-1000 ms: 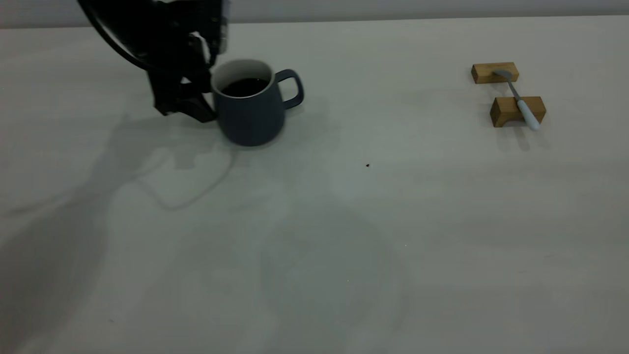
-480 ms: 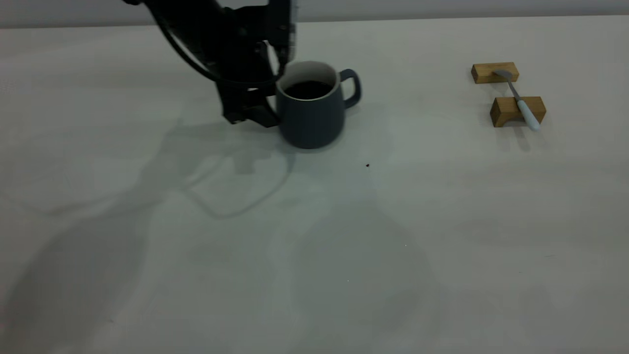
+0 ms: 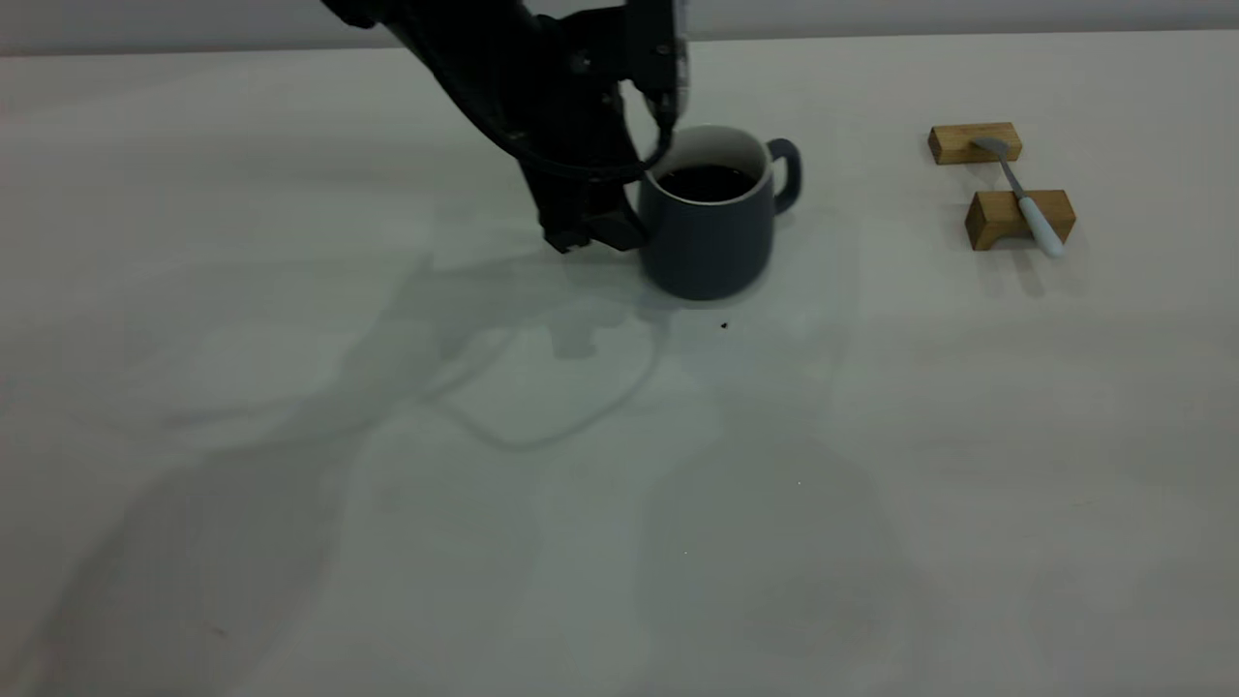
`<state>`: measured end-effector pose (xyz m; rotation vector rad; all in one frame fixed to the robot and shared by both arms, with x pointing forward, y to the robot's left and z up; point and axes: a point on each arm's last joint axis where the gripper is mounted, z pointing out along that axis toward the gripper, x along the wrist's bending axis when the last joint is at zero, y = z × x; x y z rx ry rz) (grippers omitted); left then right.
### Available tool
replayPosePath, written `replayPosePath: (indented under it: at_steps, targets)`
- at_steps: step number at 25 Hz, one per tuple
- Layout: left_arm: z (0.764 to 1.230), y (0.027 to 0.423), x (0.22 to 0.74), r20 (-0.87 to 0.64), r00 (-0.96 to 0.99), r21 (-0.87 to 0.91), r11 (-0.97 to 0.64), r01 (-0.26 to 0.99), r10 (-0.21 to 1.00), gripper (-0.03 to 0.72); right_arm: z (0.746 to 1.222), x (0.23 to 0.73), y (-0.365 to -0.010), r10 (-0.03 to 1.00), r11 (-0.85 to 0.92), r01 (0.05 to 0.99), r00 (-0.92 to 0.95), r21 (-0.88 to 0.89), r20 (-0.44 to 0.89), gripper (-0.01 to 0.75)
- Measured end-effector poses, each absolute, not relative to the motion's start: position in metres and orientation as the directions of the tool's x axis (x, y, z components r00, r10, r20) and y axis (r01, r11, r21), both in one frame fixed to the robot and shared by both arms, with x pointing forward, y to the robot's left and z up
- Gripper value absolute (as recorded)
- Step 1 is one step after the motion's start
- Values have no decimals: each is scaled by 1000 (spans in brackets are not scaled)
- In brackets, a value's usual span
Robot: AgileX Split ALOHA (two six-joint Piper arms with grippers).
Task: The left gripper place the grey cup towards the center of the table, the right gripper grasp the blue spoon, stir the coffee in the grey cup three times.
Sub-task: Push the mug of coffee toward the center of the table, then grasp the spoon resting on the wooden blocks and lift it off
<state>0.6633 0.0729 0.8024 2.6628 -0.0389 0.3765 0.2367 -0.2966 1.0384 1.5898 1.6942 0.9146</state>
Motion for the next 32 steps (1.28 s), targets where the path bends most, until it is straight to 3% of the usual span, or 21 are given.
replayPosePath:
  at_steps: [11, 15, 19, 24, 28, 32]
  targets:
    - [804, 60, 659, 268, 961, 458, -886, -68, 65, 585, 1038, 237, -297, 997, 30, 557, -70, 830, 11, 238]
    - [817, 73, 662, 188, 976, 482, -876, 9, 113, 585, 1038, 237, -297, 997, 30, 557, -70, 830, 11, 238]
    - [865, 106, 662, 38, 981, 451, -880, 151, 188, 585, 1038, 237, -297, 997, 29, 557, -70, 830, 12, 238]
    - [950, 148, 644, -107, 894, 284, -848, 448, 436, 585, 1038, 237, -297, 997, 29, 557, -70, 830, 12, 238]
    - [1027, 167, 616, -81, 758, 215, -731, 647, 647, 585, 1038, 237, -297, 997, 29, 557, -70, 830, 12, 238]
    - [1100, 183, 578, -45, 629, 281, -594, 753, 776, 585, 1038, 237, -297, 997, 29, 557, -70, 830, 12, 238]
